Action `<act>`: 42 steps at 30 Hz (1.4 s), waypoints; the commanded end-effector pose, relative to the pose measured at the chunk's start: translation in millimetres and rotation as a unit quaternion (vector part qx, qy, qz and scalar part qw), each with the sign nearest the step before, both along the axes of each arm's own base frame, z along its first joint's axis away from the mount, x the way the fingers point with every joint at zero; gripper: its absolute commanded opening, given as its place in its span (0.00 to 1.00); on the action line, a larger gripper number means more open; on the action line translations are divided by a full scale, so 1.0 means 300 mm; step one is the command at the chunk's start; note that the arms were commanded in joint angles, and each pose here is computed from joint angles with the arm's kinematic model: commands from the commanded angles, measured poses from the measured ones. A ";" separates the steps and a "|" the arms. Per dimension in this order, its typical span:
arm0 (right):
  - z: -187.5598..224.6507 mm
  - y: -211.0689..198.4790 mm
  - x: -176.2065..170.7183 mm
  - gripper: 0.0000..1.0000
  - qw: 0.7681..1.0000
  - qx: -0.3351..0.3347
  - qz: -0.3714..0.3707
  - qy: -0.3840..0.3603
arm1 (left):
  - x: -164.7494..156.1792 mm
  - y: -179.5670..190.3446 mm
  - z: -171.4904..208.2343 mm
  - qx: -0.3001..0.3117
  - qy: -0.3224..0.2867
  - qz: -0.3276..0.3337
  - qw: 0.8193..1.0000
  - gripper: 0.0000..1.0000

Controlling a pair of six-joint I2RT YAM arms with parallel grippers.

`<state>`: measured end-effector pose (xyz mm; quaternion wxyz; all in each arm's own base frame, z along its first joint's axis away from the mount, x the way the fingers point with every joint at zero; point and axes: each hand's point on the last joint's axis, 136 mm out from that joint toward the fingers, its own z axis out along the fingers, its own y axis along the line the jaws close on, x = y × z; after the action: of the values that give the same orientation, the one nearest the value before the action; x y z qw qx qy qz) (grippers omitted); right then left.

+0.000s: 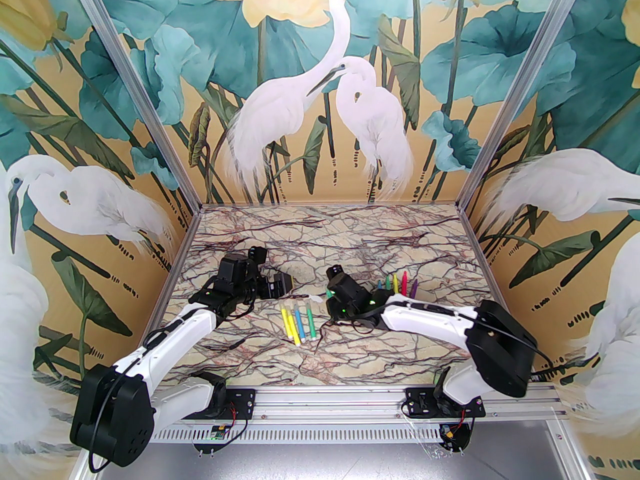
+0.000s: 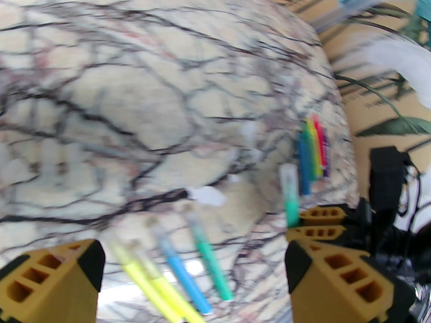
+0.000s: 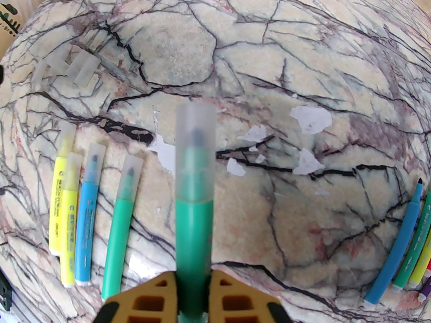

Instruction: Open the pen caps

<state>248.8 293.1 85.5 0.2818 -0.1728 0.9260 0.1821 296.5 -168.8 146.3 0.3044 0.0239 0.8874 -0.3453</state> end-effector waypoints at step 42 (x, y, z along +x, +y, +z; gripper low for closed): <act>0.293 0.077 -0.062 0.15 0.980 0.138 0.103 -0.099 | -0.081 -0.364 0.218 -0.160 -0.027 -0.237 0.958 0.64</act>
<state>227.9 307.9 153.4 0.3523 -0.2358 0.8545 0.3002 272.2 -269.7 199.9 0.2384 0.1795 0.7954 -0.5275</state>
